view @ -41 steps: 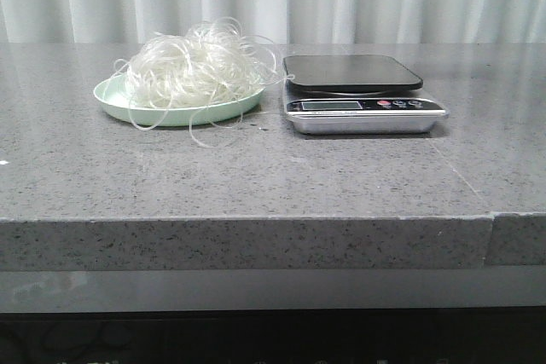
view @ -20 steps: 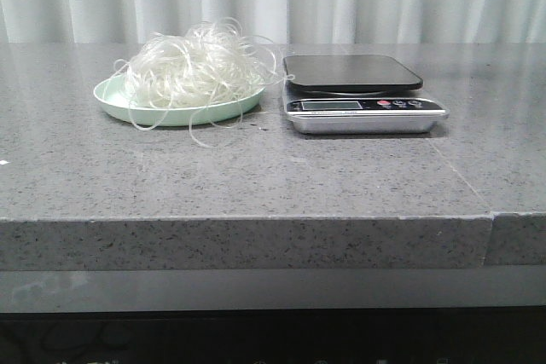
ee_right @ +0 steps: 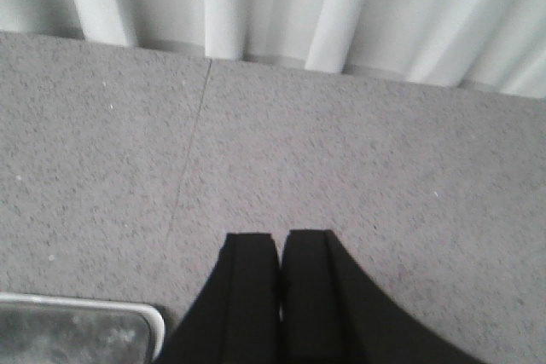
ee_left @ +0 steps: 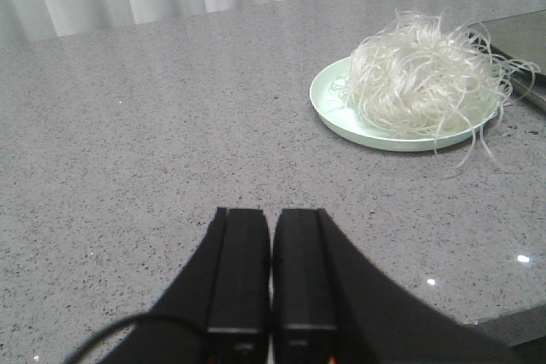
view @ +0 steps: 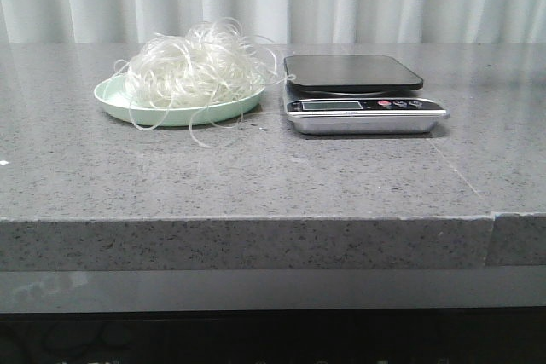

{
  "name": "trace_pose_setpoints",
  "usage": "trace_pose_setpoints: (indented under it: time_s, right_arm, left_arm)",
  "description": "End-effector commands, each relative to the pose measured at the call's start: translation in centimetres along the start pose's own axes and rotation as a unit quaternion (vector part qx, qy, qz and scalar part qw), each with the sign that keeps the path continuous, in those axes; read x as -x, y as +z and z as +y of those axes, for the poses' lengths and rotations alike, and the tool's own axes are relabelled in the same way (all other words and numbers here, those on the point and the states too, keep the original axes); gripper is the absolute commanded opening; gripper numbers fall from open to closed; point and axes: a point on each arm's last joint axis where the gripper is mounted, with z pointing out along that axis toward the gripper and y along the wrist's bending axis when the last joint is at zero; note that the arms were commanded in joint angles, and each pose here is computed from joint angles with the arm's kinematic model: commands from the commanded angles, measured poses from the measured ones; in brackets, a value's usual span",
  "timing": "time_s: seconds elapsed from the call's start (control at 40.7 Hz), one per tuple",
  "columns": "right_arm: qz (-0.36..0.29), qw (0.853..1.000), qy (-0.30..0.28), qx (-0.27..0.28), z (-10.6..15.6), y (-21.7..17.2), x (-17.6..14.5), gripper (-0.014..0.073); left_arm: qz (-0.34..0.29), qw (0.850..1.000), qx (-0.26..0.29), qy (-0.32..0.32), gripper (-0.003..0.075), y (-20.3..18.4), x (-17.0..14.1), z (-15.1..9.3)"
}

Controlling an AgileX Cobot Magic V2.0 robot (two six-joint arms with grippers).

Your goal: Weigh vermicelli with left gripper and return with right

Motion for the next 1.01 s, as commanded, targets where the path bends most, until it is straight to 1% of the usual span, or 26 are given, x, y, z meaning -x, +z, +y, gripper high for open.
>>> trace_pose_setpoints:
  time_s: [0.0, 0.123, 0.221, 0.418, 0.566, 0.615, 0.787, 0.885, 0.984]
  right_arm:
    - [-0.09, 0.996, 0.001, -0.005, -1.0, -4.8, 1.0, 0.0157]
    - [-0.095, 0.995, -0.001, -0.003, -1.3, -7.3, -0.9, 0.0157]
    - [-0.11, 0.994, -0.002, -0.001, -1.5, -10.0, -2.6, 0.0157]
    - [-0.113, 0.994, -0.003, 0.002, -1.9, -14.2, -7.2, 0.0157]
    - [-0.141, 0.99, -0.003, 0.007, -2.0, -16.8, -10.6, 0.0157]
    - [-0.16, 0.987, -0.001, 0.01, -2.1, -18.0, -11.7, 0.0157]
    - [-0.186, 0.982, 0.003, 0.015, -2.2, -20.1, -15.2, 0.0157]
    - [-0.178, 0.984, 0.012, 0.02, -2.2, -20.9, -17.1, 0.0157]
    - [-0.186, 0.982, 0.026, 0.031, -2.1, -21.7, -18.7, 0.0157]
  left_arm:
    - [-0.042, 0.999, -0.012, -0.002, 0.0138, -0.2, 1.4, -0.1]
    - [-0.042, 0.999, -0.012, -0.002, 0.0138, -0.2, 1.4, -0.1]
    - [-0.042, 0.999, -0.012, -0.002, 0.0138, -0.2, 1.4, -0.1]
    - [-0.042, 0.999, -0.012, -0.002, 0.0138, -0.2, 1.4, -0.1]
    - [-0.042, 0.999, -0.012, -0.002, 0.0138, -0.2, 1.4, -0.1]
    - [-0.042, 0.999, -0.012, -0.002, 0.0138, -0.2, 1.4, -0.1]
    - [-0.042, 0.999, -0.012, -0.002, 0.0138, -0.2, 1.4, -0.1]
    - [-0.042, 0.999, -0.012, -0.002, 0.0138, -0.2, 1.4, -0.1]
    - [-0.042, 0.999, -0.012, -0.002, 0.0138, -0.2, 1.4, -0.1]
